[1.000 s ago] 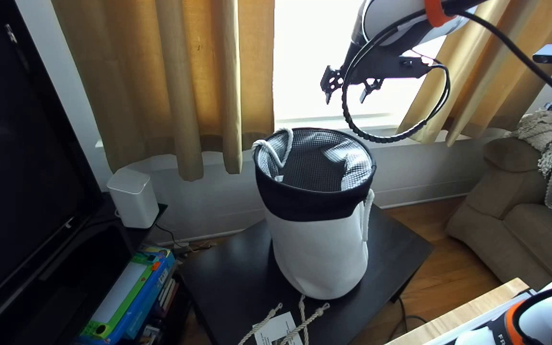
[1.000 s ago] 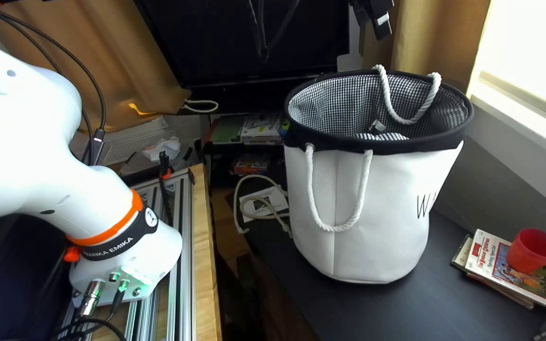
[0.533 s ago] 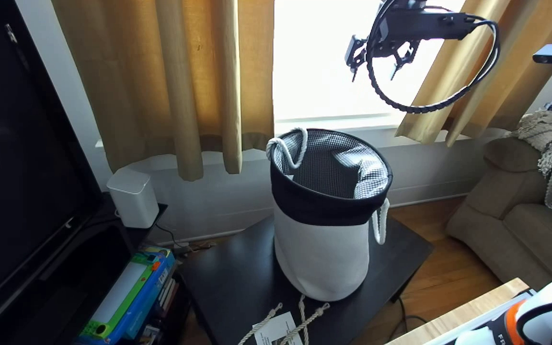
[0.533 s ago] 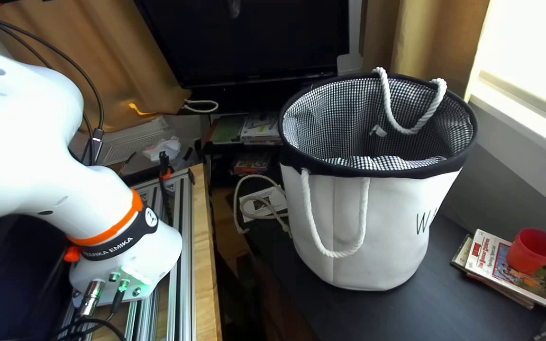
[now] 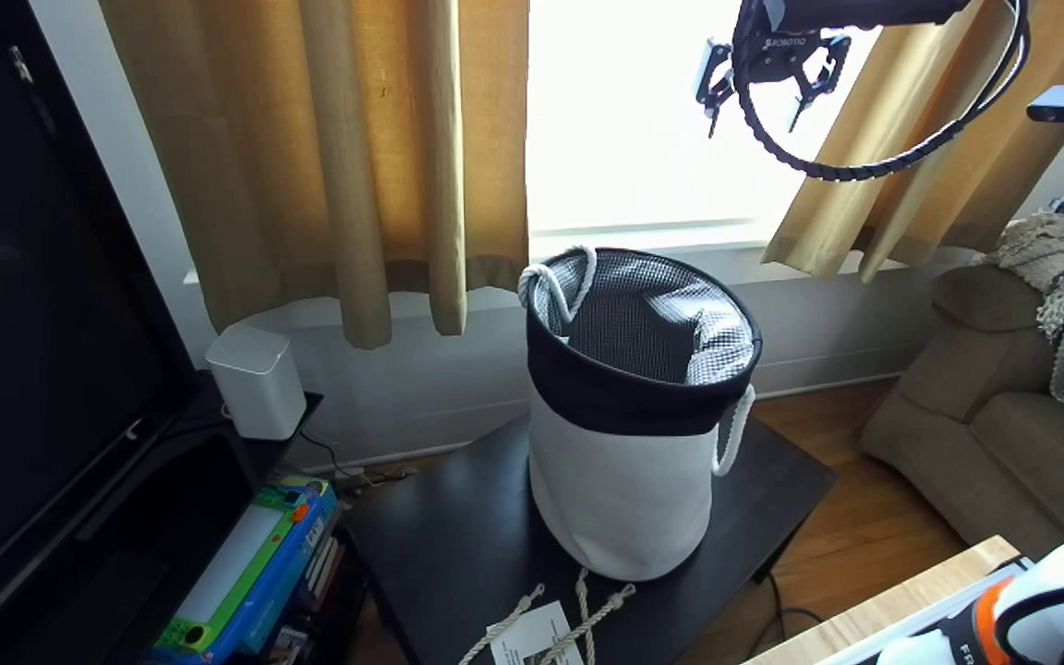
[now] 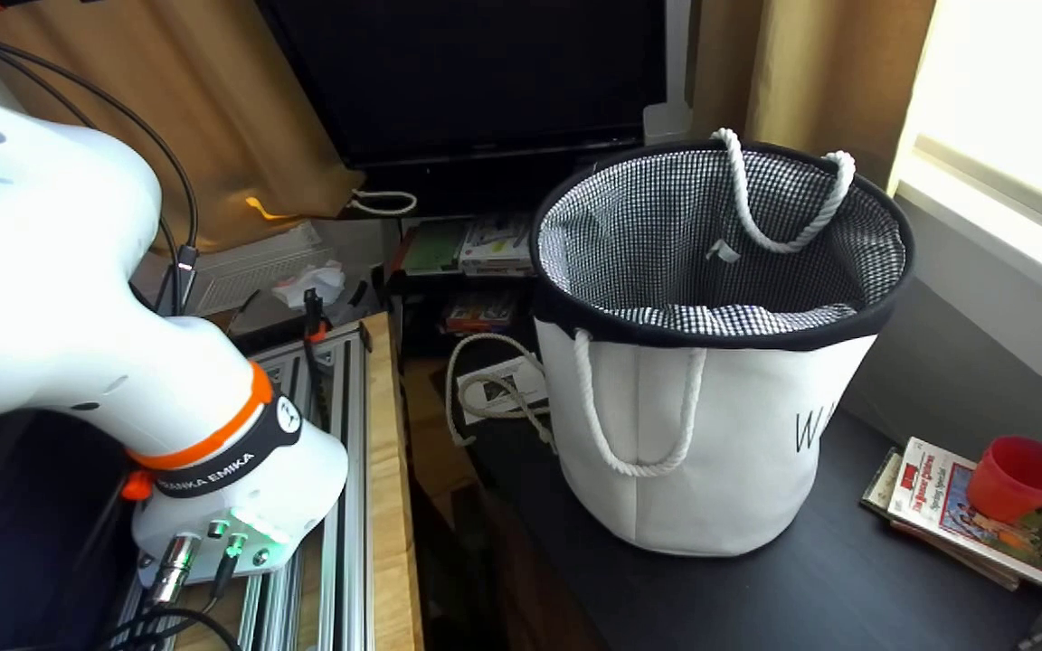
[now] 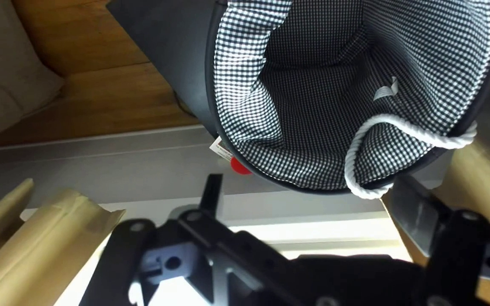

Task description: Turn the white bag upright

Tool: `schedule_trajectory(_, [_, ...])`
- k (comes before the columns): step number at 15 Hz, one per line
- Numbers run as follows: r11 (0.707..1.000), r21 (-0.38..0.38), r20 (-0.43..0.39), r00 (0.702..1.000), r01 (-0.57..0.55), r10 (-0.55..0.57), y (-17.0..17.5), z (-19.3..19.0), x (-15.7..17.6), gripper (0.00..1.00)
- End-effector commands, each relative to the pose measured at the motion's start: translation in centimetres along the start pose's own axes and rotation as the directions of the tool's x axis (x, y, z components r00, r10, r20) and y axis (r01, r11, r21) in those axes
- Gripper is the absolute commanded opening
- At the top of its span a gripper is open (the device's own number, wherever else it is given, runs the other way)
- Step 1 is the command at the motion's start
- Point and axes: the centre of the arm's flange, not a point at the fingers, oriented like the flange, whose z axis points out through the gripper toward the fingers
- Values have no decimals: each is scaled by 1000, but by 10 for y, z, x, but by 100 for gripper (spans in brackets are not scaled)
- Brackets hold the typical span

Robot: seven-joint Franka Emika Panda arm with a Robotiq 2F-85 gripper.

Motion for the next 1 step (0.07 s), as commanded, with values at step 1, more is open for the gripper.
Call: schedule_trajectory(1, [1000,0,0,1000,0,0,0,0,0,100])
